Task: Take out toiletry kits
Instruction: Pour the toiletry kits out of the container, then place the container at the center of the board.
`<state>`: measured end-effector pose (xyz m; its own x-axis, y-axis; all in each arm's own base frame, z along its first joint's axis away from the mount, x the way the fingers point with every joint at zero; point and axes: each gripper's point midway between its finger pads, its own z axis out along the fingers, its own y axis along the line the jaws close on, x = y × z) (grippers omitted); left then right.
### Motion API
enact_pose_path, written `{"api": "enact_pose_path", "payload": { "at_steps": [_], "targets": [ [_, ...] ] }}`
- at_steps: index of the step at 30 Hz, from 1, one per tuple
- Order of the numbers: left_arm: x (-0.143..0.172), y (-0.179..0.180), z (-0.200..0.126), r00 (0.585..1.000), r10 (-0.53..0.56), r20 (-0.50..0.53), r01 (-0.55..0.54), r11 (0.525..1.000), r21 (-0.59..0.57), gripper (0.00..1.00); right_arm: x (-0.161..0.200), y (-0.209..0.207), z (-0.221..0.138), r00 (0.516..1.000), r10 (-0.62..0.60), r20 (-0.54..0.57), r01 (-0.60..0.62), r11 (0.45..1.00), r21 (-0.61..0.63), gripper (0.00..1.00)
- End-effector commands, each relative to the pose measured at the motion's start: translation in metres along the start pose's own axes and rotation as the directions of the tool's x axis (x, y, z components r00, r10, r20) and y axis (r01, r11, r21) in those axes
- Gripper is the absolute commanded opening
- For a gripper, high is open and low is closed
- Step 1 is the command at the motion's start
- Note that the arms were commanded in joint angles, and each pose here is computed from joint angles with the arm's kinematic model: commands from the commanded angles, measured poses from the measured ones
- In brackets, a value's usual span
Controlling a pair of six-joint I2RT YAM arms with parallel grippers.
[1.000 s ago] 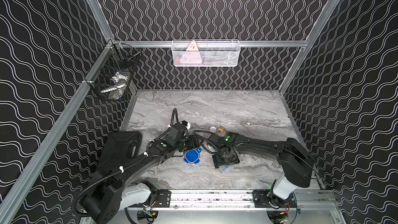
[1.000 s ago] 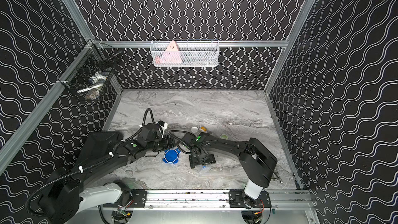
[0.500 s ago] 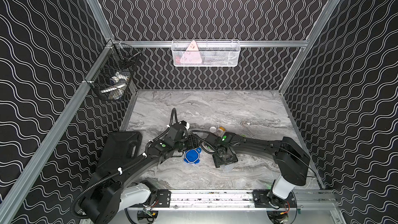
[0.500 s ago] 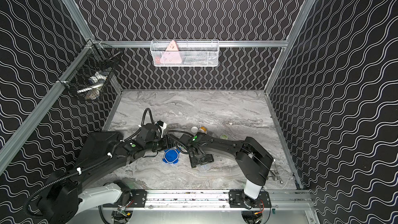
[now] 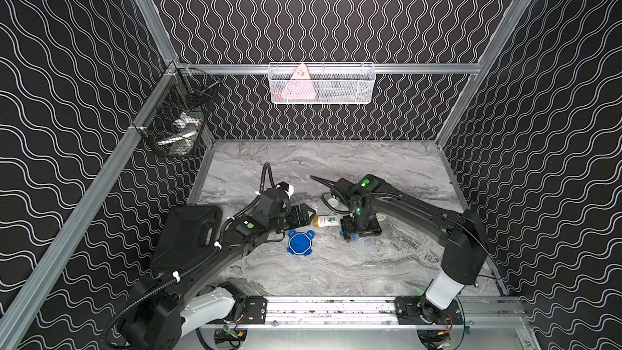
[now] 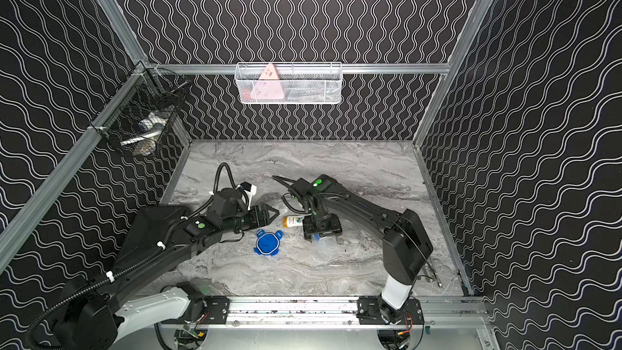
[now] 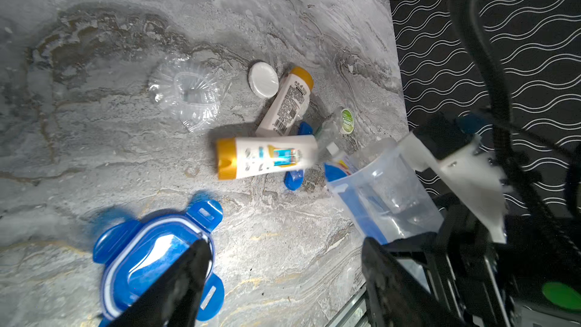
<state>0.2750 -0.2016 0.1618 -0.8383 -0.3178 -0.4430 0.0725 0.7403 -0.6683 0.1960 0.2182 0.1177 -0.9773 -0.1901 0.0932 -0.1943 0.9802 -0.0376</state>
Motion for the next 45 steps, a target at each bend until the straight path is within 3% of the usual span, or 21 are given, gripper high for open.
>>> {"api": "enact_pose_path", "payload": {
  "at_steps": [1,8,17,24,28,32,36,40,45],
  "targets": [
    [-0.001,0.004,-0.004,1.0,0.023,0.002,-0.023,0.999,-0.023,0.8,0.022,-0.006,0.001,0.996,-0.015,-0.09,0.015,1.0,0.003,0.66],
    [0.001,0.005,0.004,1.0,0.011,-0.013,-0.011,1.0,-0.013,0.8,0.052,-0.028,-0.003,0.995,0.034,-0.093,-0.033,0.999,0.012,0.66],
    [-0.001,0.004,-0.004,1.0,0.023,-0.007,-0.023,0.999,-0.025,0.81,0.016,-0.011,-0.024,1.0,0.011,-0.017,-0.012,1.0,-0.023,0.66],
    [0.002,0.007,0.002,1.0,0.01,-0.019,-0.01,1.0,-0.022,0.8,0.064,-0.036,0.008,0.994,0.074,-0.086,-0.076,0.997,-0.019,0.66],
    [0.003,0.004,0.003,1.0,0.0,-0.023,0.0,1.0,-0.006,0.8,0.059,-0.04,-0.002,0.996,0.087,-0.025,-0.088,0.996,-0.022,0.67],
    [-0.001,-0.001,-0.005,1.0,0.015,-0.016,-0.015,1.0,-0.006,0.8,0.019,-0.033,-0.015,0.981,0.121,0.15,-0.114,0.992,-0.054,0.67],
    [-0.004,-0.005,-0.017,0.999,0.047,-0.008,-0.047,0.999,-0.022,0.81,-0.014,-0.039,-0.029,0.904,0.203,0.376,-0.176,0.979,-0.106,0.68],
    [-0.005,-0.002,-0.023,0.998,0.064,-0.006,-0.064,0.997,-0.047,0.82,-0.026,-0.072,-0.041,0.741,0.32,0.591,-0.285,0.946,-0.155,0.7],
    [0.0,0.001,-0.02,0.999,0.047,-0.018,-0.048,0.998,-0.046,0.81,-0.029,-0.1,-0.034,0.537,0.418,0.733,-0.345,0.901,-0.262,0.73]
  ]
}}
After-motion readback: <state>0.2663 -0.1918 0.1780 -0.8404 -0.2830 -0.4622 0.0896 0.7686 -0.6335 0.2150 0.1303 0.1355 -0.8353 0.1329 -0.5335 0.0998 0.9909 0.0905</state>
